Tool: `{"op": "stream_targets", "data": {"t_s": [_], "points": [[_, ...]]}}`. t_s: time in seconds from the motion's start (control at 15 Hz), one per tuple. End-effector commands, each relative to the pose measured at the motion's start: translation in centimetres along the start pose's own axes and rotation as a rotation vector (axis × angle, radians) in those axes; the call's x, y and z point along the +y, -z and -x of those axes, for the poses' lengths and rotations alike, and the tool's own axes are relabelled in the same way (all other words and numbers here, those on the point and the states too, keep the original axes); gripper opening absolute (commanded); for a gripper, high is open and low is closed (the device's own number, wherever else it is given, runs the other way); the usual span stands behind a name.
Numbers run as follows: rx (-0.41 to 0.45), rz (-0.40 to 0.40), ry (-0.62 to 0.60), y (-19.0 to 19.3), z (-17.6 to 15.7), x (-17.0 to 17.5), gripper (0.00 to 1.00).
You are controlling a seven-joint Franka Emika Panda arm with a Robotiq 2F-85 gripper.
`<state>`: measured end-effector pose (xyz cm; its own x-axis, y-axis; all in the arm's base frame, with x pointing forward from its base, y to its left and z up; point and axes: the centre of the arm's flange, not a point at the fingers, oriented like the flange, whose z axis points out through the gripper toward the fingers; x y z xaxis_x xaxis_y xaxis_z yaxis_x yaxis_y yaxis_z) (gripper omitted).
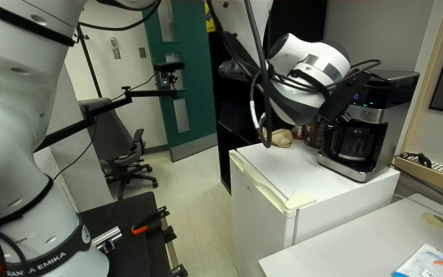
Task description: Press a button on the coffeemaker.
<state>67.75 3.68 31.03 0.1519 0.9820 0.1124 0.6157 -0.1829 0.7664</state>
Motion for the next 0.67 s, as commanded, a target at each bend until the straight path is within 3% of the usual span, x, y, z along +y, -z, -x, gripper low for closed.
{"op": "stream_targets", "data": {"t_s": [0.0, 0.6], "points": [[0.012, -0.024, -0.007, 3.3, -0.3, -1.9, 0.0], [0.02, -0.044, -0.008, 4.8, -1.3, -3.4, 0.0]]}}
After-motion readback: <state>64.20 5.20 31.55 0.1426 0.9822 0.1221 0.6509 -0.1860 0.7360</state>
